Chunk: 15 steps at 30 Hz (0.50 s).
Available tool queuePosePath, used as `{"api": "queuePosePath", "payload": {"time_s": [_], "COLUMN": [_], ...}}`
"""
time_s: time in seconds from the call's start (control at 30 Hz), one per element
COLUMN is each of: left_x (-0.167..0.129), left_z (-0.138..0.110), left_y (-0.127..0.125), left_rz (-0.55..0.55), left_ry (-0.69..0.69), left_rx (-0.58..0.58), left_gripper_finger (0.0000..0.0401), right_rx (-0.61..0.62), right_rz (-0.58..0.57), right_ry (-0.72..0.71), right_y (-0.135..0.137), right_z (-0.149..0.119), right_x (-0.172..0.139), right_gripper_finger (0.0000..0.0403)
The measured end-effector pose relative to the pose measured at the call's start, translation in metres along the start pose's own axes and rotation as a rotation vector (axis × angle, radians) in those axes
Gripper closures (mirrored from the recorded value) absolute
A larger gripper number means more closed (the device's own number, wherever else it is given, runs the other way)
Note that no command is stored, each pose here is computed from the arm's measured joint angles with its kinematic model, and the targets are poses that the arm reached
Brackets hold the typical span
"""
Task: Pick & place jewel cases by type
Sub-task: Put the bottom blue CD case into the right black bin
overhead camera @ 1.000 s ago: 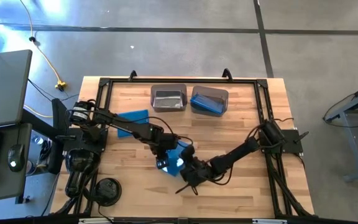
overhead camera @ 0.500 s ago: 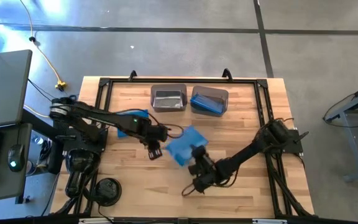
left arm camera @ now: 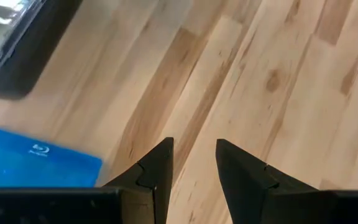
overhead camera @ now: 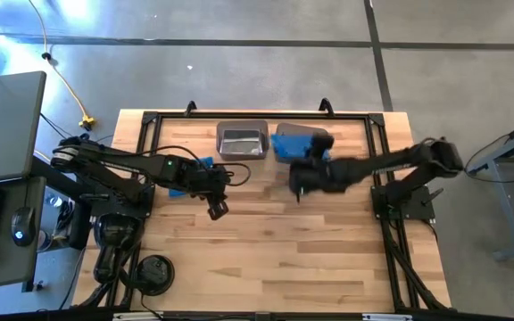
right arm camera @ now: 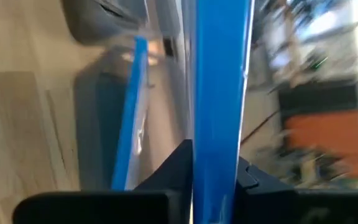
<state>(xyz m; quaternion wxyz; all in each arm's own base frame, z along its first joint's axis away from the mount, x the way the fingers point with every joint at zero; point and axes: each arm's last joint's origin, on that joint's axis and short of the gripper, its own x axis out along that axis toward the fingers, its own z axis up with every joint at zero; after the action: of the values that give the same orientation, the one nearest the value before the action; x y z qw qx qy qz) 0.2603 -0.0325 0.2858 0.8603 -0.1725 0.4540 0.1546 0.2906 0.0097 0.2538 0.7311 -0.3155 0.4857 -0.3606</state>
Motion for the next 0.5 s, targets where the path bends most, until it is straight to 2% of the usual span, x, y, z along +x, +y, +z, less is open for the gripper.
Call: {"api": "queuePosePath", "payload": {"time_s": [0.1,0.23,0.37,0.5], "left_x": [0.001,0.005,0.008,0.008], "left_z": [0.0,0.0,0.001,0.002], "left_y": [0.0,-0.001,-0.002,0.0], "left_rz": [0.01,0.019,0.023,0.067], "left_ry": [-0.007,0.002,-0.001,-0.029], "left_rx": [0.006,0.01,0.011,0.012], "left_gripper_finger": [0.0282,0.0282,0.0282,0.0282], "right_rx": [0.133,0.249,0.175,0.159], "right_rz": [0.128,0.262,0.312,0.351], "right_ry": [0.072,0.165,0.201,0.199], "right_y": [-0.028,-0.047,-0.049,-0.05], "right_z": [-0.007,-0.017,-0.021,-0.022], "right_x": [0.024,0.053,0.071,0.074], "right_gripper_finger": [0.0373,0.039,0.0384,0.0341]}}
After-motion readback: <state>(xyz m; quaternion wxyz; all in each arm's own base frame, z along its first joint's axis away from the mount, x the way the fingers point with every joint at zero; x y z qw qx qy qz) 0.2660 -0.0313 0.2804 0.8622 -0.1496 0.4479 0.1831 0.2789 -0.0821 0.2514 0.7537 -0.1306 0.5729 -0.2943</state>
